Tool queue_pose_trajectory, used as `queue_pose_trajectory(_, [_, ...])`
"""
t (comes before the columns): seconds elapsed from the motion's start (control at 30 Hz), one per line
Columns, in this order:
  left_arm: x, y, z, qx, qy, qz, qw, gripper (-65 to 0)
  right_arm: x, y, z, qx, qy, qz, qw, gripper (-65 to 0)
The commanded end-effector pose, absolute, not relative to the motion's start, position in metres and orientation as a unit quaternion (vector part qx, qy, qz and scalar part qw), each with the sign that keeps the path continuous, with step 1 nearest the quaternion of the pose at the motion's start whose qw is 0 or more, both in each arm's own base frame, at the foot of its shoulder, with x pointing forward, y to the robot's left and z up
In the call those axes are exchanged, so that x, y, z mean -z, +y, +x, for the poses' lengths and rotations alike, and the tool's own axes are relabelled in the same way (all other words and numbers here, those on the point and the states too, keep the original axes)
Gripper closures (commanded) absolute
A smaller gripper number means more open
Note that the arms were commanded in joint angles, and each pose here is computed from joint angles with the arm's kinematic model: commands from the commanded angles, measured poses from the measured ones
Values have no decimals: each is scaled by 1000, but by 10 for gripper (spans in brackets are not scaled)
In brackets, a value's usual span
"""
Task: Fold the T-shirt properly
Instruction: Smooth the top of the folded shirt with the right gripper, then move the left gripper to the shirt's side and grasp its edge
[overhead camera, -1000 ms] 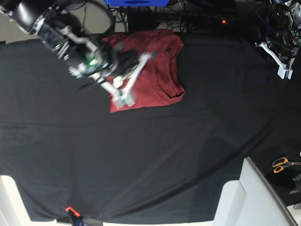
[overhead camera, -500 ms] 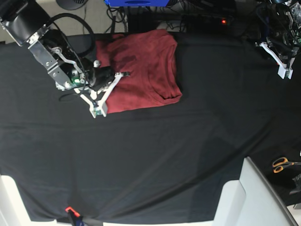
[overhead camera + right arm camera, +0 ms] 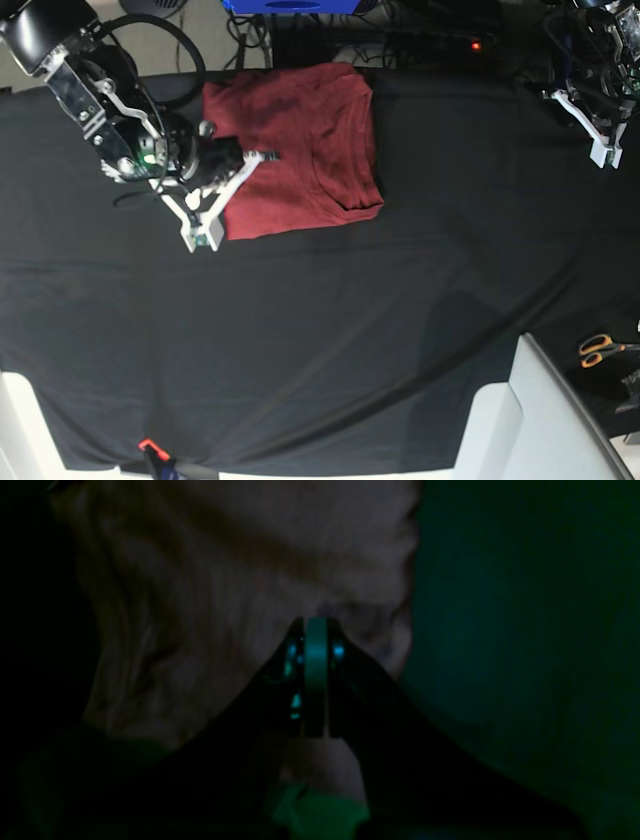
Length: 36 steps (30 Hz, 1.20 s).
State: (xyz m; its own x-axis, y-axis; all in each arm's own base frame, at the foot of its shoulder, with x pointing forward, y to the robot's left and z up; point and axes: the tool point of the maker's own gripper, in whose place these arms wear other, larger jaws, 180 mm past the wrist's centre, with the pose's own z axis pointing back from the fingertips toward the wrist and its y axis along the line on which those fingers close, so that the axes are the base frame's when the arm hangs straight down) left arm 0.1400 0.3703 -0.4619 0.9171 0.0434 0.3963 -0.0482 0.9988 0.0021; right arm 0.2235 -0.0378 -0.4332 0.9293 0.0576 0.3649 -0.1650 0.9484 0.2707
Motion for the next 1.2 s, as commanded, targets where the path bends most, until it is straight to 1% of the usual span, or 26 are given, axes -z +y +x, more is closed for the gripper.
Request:
queue_pose_trajectory(0.0, [451,379,148,-15,-216,16,976,0,429,-39,217,-59,-179,153,970,-3])
queue_pose_trajectory(0.17, [452,379,147,-16,-216,16,976,0,436,-52,187,-35,-164,153,974,-3])
queue_pose_trajectory(0.3, [451,379,150,-15,-219,16,975,0,452,-64,179,-20,-157,137,978,-3])
queue_pose_trajectory(0.5, [450,379,151,-15,-221,16,975,0,472,-73,160,-10,-127,121,984,-3])
queue_pose_trajectory(0.67, [450,379,151,-15,-220,16,975,0,472,-73,154,-7,-132,123,984,-3])
queue_pose_trajectory(0.83, [450,379,151,-15,-220,16,975,0,455,-62,163,-13,-156,141,978,-3])
queue_pose_trajectory(0.97, [450,379,151,-15,-220,17,975,0,425,-45,180,-25,-196,170,965,-3])
queue_pose_trajectory(1.1, [450,379,151,-15,-220,16,975,0,402,-21,203,-69,-211,192,956,-2])
queue_pose_trajectory(1.17, [451,379,150,-15,-219,16,976,0,389,3,215,-109,-221,207,947,-2])
